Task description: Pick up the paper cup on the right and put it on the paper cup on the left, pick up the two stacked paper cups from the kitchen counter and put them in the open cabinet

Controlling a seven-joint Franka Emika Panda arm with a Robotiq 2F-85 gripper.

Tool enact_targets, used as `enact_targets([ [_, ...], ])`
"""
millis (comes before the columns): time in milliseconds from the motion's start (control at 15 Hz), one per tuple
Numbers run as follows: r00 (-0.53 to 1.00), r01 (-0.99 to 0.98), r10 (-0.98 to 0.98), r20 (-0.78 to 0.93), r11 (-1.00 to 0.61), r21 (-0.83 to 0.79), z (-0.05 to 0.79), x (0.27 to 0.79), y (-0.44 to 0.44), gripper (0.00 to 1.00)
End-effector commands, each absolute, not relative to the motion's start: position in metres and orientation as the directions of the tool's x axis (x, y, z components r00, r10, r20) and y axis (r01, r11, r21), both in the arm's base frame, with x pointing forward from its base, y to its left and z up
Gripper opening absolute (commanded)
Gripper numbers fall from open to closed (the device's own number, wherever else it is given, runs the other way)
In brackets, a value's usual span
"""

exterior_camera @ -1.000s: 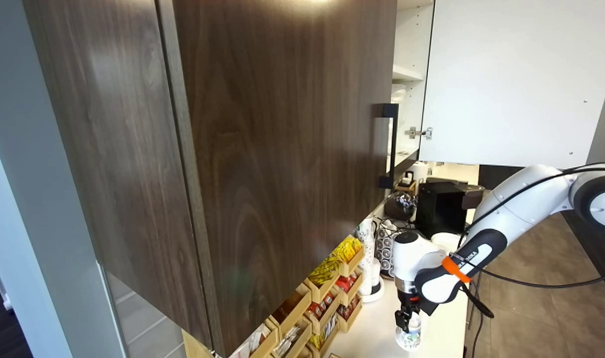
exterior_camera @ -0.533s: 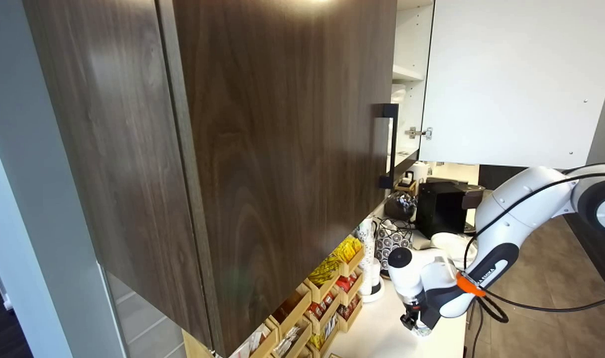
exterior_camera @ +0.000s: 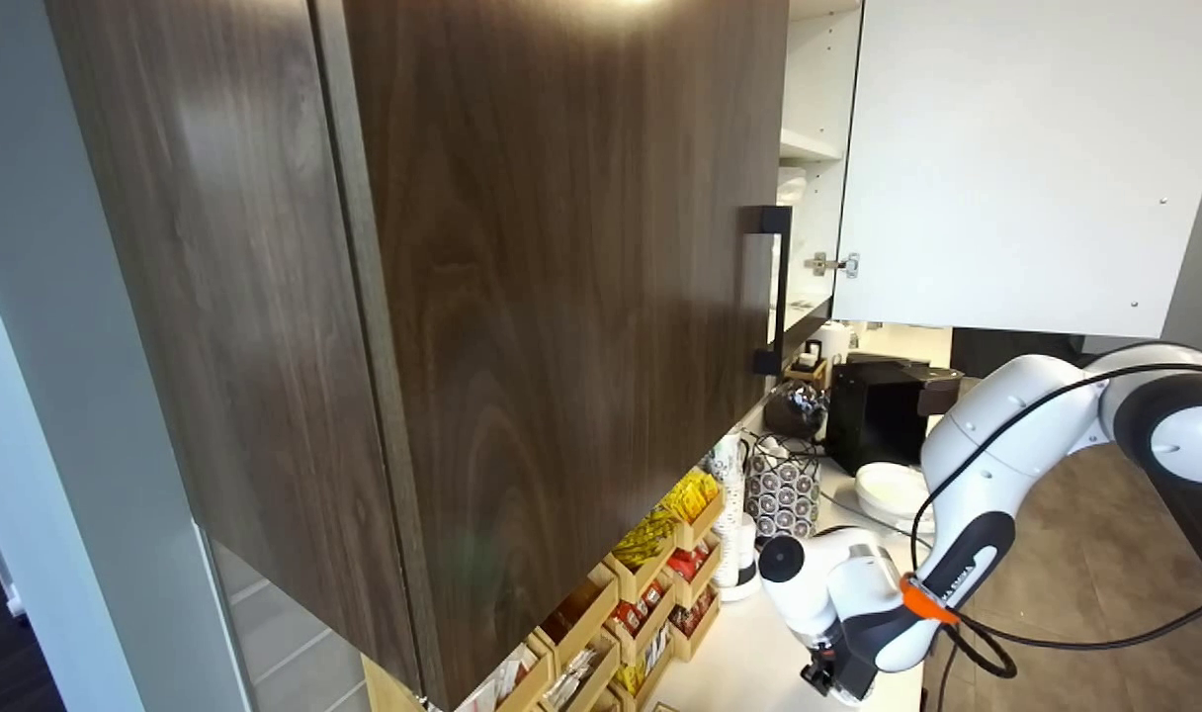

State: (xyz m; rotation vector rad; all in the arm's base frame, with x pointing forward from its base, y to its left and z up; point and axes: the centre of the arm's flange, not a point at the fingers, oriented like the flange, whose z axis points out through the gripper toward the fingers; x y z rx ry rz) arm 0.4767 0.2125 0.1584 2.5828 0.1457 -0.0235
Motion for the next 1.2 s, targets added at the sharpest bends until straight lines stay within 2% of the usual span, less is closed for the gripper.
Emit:
enact_targets([
  [0, 0.995, 0.103, 0.086, -0.057, -0.832, 0.545, 0.139, 0.481, 0.217, 0.93],
  [133, 0.995, 0.099, 0.079, -0.061, -0.846, 0.524, 0.140, 0.483, 0.216, 1.00],
  [467, 0.997, 0.075, 0.055, -0.057, -0.884, 0.462, 0.153, 0.491, 0.214, 1.00],
  [1133, 0.991, -0.090, -0.104, -0.082, -0.983, 0.162, 0.172, 0.522, 0.193, 1.00],
])
